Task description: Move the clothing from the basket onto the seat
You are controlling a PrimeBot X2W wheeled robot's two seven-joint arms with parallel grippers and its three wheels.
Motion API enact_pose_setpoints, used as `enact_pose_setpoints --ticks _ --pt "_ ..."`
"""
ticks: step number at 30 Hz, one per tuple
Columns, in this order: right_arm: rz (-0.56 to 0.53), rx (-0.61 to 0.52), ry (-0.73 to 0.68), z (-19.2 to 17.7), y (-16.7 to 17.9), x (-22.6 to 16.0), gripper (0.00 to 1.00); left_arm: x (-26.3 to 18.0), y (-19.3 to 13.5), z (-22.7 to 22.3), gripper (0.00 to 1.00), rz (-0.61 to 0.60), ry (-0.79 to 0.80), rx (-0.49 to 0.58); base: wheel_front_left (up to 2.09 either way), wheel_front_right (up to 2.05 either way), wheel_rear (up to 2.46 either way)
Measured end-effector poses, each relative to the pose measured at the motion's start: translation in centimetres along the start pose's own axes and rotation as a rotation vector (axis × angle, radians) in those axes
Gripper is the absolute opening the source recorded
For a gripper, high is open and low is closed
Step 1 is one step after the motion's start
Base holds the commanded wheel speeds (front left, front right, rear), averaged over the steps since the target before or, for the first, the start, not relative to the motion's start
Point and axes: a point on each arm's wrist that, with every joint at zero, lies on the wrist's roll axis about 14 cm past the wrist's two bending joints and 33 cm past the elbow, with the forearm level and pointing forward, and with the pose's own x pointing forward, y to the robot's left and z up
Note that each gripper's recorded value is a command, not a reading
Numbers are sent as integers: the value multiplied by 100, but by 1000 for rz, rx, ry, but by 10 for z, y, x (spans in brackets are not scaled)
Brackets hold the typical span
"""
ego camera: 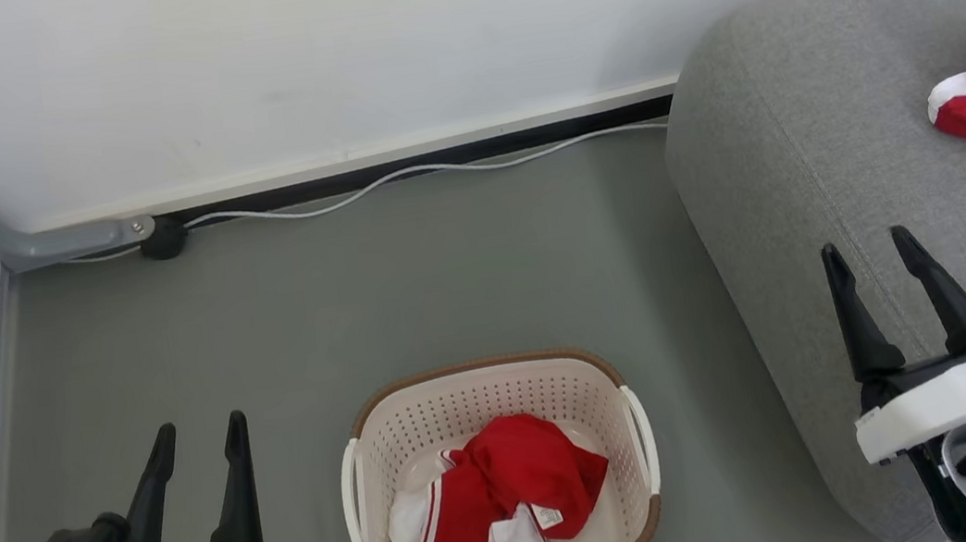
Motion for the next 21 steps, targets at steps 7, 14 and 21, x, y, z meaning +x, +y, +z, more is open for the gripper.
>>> enact_pose_setpoints --ticks 7,14,21 --pt "12 -20 -43 11 -1 28 100 21 -10 -12 100 -58 45 4 0 0 0" --pt "17 -31 -53 9 -2 53 100 45 -19 -31 100 -116 115 6 0 0 0" --pt "45 -38 -62 3 4 81 100 63 -33 -68 100 -196 248 30 0 0 0"
